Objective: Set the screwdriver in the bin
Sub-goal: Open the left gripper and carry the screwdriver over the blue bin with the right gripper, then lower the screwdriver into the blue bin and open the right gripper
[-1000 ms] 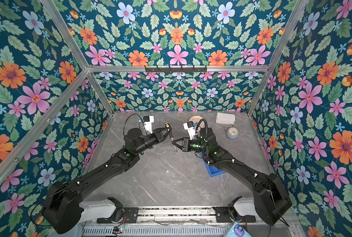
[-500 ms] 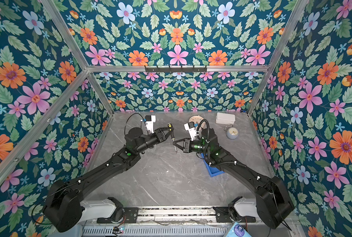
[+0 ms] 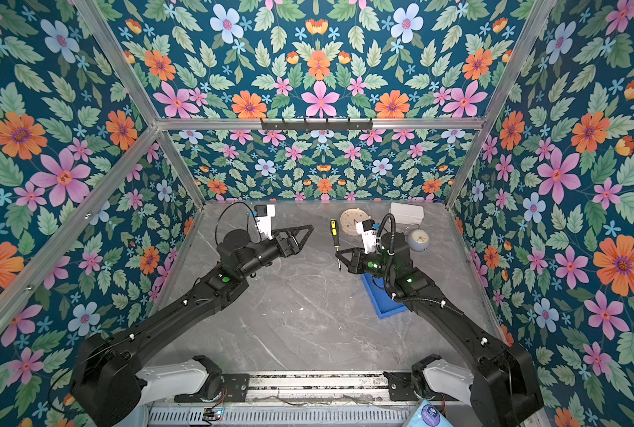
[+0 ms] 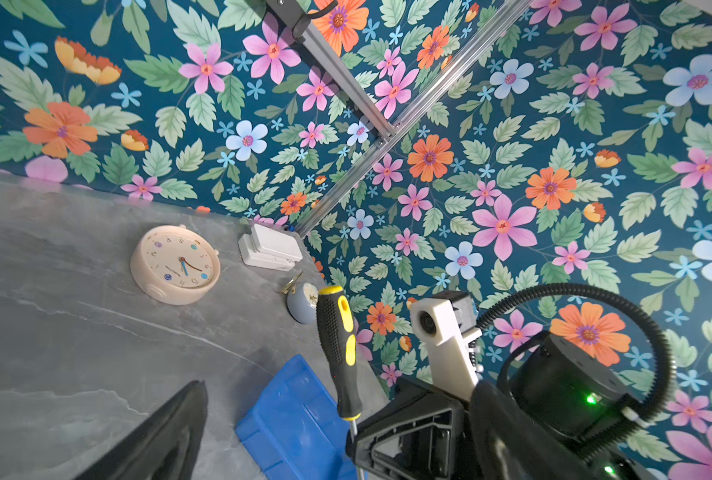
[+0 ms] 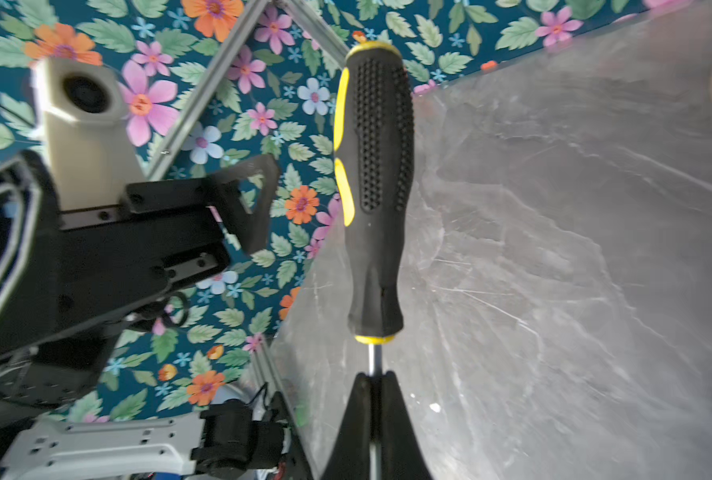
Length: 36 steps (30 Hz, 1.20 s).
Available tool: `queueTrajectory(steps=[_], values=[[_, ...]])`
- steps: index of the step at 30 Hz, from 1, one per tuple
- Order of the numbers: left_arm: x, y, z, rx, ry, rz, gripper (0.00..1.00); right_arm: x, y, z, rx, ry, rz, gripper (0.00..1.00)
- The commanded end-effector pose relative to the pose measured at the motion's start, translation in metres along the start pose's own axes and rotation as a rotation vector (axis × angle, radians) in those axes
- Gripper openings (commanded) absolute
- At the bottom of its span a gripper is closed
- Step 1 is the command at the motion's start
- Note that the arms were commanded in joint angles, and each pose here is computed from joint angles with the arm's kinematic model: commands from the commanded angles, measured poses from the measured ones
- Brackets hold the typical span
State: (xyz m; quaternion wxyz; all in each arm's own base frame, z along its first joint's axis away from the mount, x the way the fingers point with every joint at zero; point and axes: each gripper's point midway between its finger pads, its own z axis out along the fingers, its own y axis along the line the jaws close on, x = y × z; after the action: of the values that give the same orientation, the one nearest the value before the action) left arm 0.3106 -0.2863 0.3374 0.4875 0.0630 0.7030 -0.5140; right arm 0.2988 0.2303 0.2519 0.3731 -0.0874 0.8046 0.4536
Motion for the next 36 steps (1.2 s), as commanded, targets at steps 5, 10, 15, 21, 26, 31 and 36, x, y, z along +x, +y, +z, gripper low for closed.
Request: queueTrajectory(steps=[5, 10, 15, 21, 26, 31, 36], values=[[0.019, -0.021, 0.001, 0.050, 0.085, 0.365, 1.00, 0.026, -0.072, -0.044, 0.436, 0.098, -0.251, 0.00], [0.045, -0.033, 0.002, 0.134, 0.151, 0.533, 1.00, 0.035, -0.103, -0.070, 0.635, 0.126, -0.310, 0.00], [0.076, -0.040, 0.005, 0.202, 0.228, 0.675, 1.00, 0.049, -0.132, -0.091, 0.791, 0.241, -0.456, 0.00], [0.096, -0.041, 0.006, 0.238, 0.276, 0.745, 1.00, 0.072, -0.164, -0.101, 0.822, 0.438, -0.457, 0.00], [0.108, -0.035, 0.006, 0.225, 0.306, 0.772, 1.00, 0.079, -0.184, -0.096, 0.853, 0.520, -0.517, 0.00], [0.121, -0.028, 0.005, 0.223, 0.350, 0.800, 1.00, 0.086, -0.207, -0.084, 0.888, 0.586, -0.514, 0.00], [0.131, -0.019, 0.001, 0.205, 0.403, 0.829, 1.00, 0.092, -0.225, -0.076, 0.921, 0.599, -0.492, 0.00]])
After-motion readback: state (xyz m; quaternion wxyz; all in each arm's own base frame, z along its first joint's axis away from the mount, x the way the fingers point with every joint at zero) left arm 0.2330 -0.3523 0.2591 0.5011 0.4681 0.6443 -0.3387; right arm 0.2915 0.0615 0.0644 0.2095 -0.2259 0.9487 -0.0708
